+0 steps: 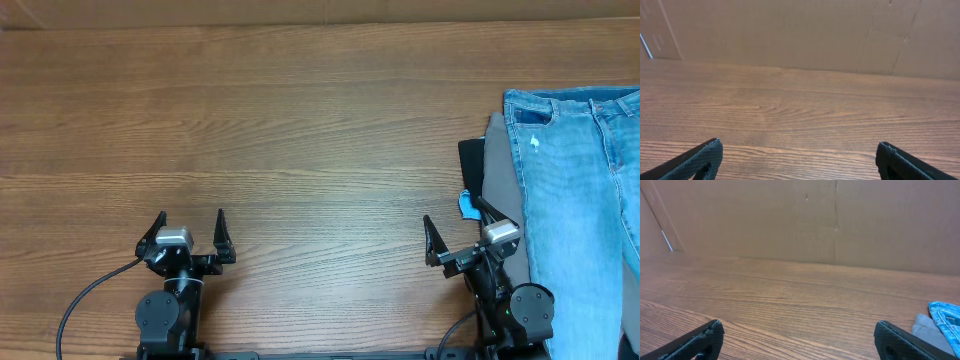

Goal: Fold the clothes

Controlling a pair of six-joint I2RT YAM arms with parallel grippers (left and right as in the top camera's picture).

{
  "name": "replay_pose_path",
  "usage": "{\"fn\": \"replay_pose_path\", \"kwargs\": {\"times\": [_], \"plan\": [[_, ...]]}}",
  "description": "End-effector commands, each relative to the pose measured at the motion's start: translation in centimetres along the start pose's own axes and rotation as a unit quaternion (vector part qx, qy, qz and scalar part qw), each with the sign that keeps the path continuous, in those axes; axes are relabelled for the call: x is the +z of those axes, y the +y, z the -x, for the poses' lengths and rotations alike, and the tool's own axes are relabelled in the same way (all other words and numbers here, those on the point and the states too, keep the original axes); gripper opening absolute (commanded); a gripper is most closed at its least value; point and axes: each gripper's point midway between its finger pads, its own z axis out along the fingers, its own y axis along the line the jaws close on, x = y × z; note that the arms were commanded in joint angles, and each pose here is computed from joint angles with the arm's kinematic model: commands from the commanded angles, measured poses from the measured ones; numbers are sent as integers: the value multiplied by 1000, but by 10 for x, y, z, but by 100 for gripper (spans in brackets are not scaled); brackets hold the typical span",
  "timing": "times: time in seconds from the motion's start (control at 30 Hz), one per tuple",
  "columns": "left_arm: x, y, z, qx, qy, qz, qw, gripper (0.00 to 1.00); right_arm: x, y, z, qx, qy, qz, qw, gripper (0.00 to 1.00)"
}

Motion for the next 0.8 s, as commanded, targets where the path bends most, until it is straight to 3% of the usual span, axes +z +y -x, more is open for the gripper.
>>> {"fn": "replay_pose_path", "kwargs": {"times": [0.0, 0.63, 0.77], "plan": [[0, 0, 0, 1, -2, -2, 1000, 100, 0, -1, -2, -1, -2, -1, 1000, 100], [-1, 6, 13, 9, -29, 18, 999, 100, 0, -1, -3, 0, 0, -1, 1000, 100], [0, -3, 8, 4, -18, -10, 1000, 100, 0, -1, -3, 0, 0, -1, 1000, 100]]}}
